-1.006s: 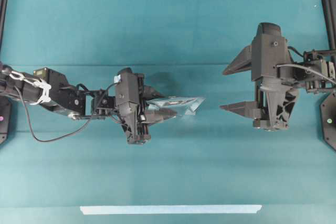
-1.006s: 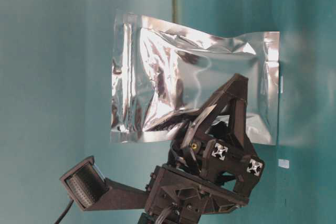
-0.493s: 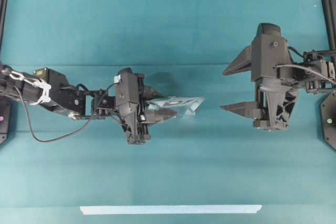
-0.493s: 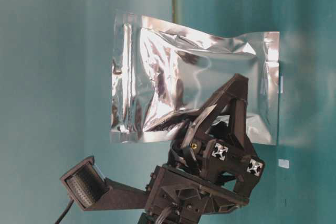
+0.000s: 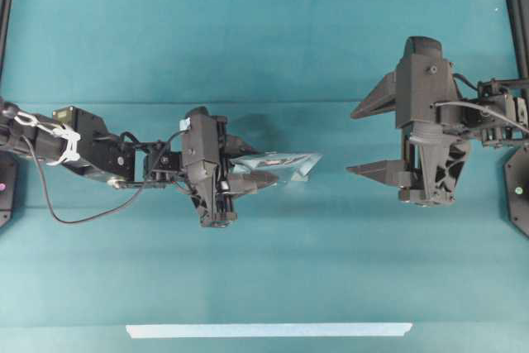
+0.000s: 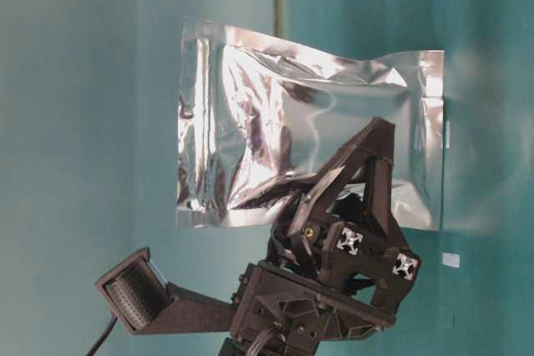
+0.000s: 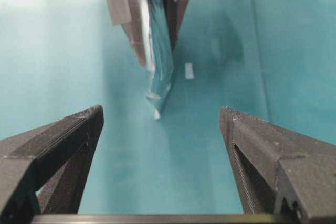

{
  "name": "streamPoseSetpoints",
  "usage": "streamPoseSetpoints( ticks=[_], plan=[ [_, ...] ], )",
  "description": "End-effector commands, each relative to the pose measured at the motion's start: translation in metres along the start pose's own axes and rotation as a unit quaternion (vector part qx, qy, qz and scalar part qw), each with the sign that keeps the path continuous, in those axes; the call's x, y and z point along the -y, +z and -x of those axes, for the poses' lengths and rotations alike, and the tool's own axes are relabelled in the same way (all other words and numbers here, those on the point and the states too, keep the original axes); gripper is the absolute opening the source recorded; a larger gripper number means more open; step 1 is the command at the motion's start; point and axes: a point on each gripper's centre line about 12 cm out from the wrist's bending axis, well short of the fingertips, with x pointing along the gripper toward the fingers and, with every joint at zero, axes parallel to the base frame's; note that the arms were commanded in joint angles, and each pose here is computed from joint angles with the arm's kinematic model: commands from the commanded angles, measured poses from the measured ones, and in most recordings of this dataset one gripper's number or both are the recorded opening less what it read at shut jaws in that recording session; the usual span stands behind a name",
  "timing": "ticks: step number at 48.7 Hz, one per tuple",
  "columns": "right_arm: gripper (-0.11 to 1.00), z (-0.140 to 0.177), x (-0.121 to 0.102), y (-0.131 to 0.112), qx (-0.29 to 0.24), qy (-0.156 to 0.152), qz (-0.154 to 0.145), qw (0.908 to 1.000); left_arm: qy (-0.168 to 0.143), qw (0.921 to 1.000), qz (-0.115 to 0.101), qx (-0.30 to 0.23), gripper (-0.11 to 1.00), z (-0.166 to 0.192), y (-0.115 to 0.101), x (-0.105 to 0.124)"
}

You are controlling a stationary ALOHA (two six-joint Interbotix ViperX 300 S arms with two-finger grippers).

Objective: Hand over the silver zip bag and make it stand upright.

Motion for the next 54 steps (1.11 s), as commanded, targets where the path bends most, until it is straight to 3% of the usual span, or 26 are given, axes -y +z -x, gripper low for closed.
streamPoseSetpoints(
  ticks=[1,54],
  plan=[
    [0.9,0.0038,-0.0008,0.0044,0.011,0.002,-0.003,0.9999,-0.002,1.0,-0.002,0.007,0.29,-0.0001,0.0054,0.0018],
    [0.9,0.0029,-0.0026,0.0027,0.007,0.004,0.0,1.0,-0.002,1.0,-0.002,0.001,0.29,-0.0006,0.0041,0.0017]
  ],
)
